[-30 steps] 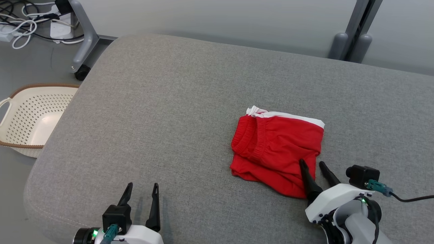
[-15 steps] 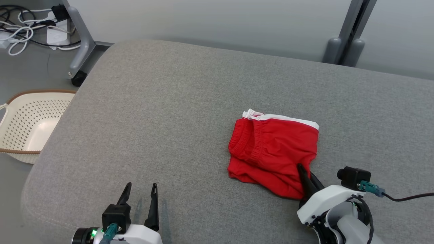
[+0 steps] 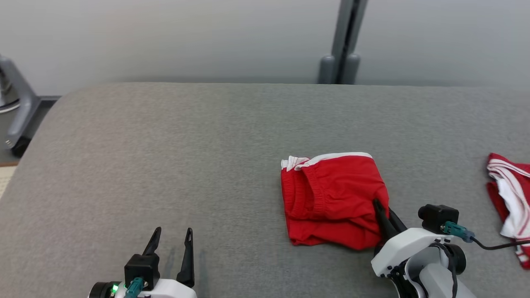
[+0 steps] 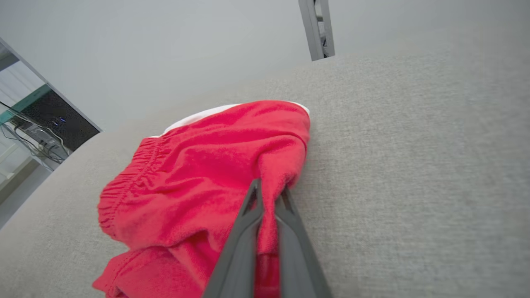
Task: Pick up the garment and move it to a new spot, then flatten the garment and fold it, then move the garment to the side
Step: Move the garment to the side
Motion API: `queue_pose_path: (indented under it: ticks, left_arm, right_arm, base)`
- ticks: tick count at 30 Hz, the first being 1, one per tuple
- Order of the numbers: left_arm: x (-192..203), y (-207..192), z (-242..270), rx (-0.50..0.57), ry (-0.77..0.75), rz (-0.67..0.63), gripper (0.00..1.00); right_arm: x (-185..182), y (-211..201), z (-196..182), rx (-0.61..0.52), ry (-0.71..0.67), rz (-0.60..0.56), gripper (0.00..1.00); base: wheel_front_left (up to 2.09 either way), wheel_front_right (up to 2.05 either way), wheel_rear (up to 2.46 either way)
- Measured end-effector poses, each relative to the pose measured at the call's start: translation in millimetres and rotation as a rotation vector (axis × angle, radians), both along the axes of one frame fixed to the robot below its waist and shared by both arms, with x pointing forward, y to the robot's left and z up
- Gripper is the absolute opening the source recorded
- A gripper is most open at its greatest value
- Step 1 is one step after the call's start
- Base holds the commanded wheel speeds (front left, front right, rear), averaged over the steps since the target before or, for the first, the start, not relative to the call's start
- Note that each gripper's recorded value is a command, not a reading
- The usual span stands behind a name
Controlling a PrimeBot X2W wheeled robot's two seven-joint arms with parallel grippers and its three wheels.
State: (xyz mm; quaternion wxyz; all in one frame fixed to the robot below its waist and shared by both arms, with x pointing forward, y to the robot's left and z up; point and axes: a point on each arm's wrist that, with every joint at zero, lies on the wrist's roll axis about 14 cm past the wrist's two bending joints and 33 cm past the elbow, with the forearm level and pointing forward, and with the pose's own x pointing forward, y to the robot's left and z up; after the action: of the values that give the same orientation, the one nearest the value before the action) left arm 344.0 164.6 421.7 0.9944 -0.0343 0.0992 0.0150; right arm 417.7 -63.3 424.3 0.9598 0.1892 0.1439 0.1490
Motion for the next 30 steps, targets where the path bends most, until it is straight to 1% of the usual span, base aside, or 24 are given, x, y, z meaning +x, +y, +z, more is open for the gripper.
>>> queue_pose_path:
  ticks: [2,4,7,12,18,21,23,25,30]
  left_arm:
    - [8.9,-17.8,1.0,-0.006,-0.005,-0.056,1.00]
    - [19.3,-36.7,3.5,-0.012,-0.014,-0.114,1.00]
    - [33.2,-66.3,6.6,-0.019,-0.026,-0.202,1.00]
    - [50.0,-119.2,8.8,-0.032,-0.036,-0.353,1.00]
    - [61.3,-184.0,10.1,-0.053,-0.047,-0.533,1.00]
    - [63.3,-207.1,6.1,-0.062,-0.040,-0.595,1.00]
    - [62.5,-216.6,-0.5,-0.066,-0.024,-0.623,1.00]
    - [61.1,-221.3,-8.2,-0.072,-0.003,-0.639,1.00]
    - [62.2,-216.9,-19.8,-0.071,0.026,-0.630,1.00]
  right_arm:
    - [-4.7,-17.8,-0.2,-0.017,-0.002,-0.040,0.00]
    - [-10.1,-37.3,-0.7,0.001,0.007,-0.100,0.00]
    - [-21.7,-57.5,-1.4,-0.015,0.007,-0.145,0.00]
    - [-40.1,-95.7,0.1,0.010,0.015,-0.261,0.00]
    - [-59.6,-139.5,2.1,-0.012,0.016,-0.383,0.00]
    - [-66.5,-154.0,0.3,-0.035,0.025,-0.420,0.00]
    - [-69.1,-161.2,-3.2,-0.057,0.037,-0.434,0.00]
    - [-68.1,-163.1,-6.4,-0.090,0.047,-0.424,0.00]
    - [-45.4,-162.3,6.9,-0.192,0.000,-0.344,0.00]
  base:
    - [0.00,0.00,0.00]
    - [0.00,0.00,0.00]
    - [0.00,0.00,0.00]
    - [0.00,0.00,0.00]
    - [0.00,0.00,0.00]
    - [0.00,0.00,0.00]
    - [0.00,0.00,0.00]
    - [0.00,0.00,0.00]
    - [0.00,0.00,0.00]
